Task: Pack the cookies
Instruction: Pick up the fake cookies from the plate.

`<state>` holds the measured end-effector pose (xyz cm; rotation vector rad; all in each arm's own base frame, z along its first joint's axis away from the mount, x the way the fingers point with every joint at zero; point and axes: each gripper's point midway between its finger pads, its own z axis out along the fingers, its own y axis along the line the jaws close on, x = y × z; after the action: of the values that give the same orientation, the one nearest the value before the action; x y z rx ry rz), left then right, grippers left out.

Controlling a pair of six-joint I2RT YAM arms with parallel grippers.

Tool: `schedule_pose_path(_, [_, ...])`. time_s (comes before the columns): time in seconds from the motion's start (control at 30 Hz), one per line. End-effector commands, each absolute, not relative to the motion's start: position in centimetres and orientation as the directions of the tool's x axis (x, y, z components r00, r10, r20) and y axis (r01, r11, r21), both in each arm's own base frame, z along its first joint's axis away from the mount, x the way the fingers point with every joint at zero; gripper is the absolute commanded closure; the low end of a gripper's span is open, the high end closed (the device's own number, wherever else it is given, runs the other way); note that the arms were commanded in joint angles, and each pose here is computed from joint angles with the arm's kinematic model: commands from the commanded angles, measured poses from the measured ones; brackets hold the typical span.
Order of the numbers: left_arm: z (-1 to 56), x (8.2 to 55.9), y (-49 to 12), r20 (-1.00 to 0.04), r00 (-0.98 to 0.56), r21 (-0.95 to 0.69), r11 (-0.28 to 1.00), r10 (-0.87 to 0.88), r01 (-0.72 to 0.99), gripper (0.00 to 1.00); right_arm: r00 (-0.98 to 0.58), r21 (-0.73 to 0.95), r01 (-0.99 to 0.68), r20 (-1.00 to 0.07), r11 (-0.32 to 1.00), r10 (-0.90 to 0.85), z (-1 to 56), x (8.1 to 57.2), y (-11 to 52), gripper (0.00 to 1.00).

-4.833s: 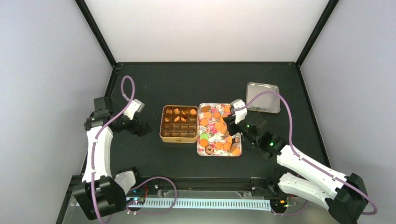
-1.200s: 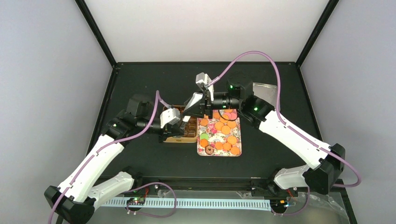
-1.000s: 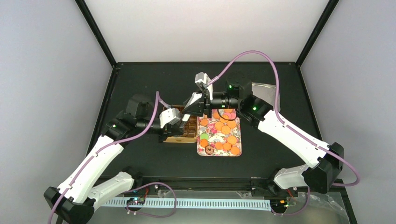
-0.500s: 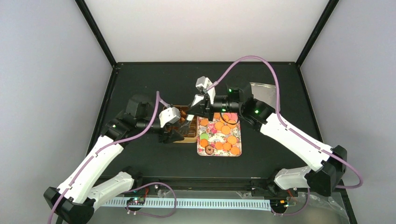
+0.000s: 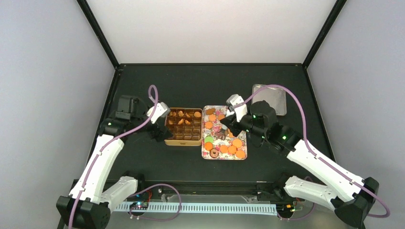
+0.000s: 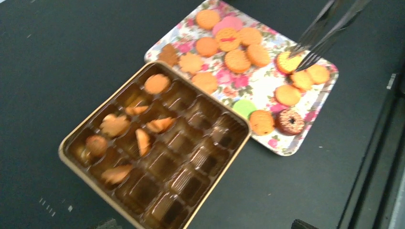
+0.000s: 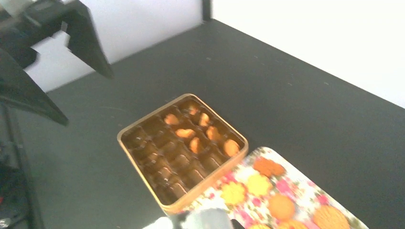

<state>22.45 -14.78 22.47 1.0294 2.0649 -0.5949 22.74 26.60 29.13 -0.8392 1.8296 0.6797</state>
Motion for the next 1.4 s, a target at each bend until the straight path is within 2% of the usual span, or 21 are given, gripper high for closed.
schedule_pose_path(0.0, [21.7,23.2,-12.3,-0.758,-0.466,-0.096,0.628,0.456,0.772,0.04,-0.288,0.014,-0.645,-0.931,0.764,-0.226,28.0,24.6,22.8,0.75])
schedule_pose_path(0.4, [21.6,24.2,-9.9,-0.767,-0.504,-0.118,0.684,0.397,0.719,0.04,-0.246,-0.008,-0.482,-0.959,0.876,-0.144,26.4,28.5,21.0,0.73])
schedule_pose_path(0.9, [20.2,24.0,-9.3,-0.746,-0.52,-0.114,0.69,0.416,0.715,0.03,-0.296,0.035,-0.472,-0.948,0.881,-0.12,22.0,29.6,21.4,0.67])
schedule_pose_path(1.23, [20.5,24.0,-9.4,-0.751,-0.515,-0.114,0.686,0.414,0.718,0.03,-0.336,0.042,-0.497,-0.93,0.867,-0.147,19.9,29.3,21.9,0.67])
schedule_pose_path(1.37, [20.5,24.1,-9.4,-0.75,-0.515,-0.111,0.689,0.415,0.717,0.02,-0.344,0.037,-0.496,-0.926,0.867,-0.157,19.7,29.2,21.8,0.74])
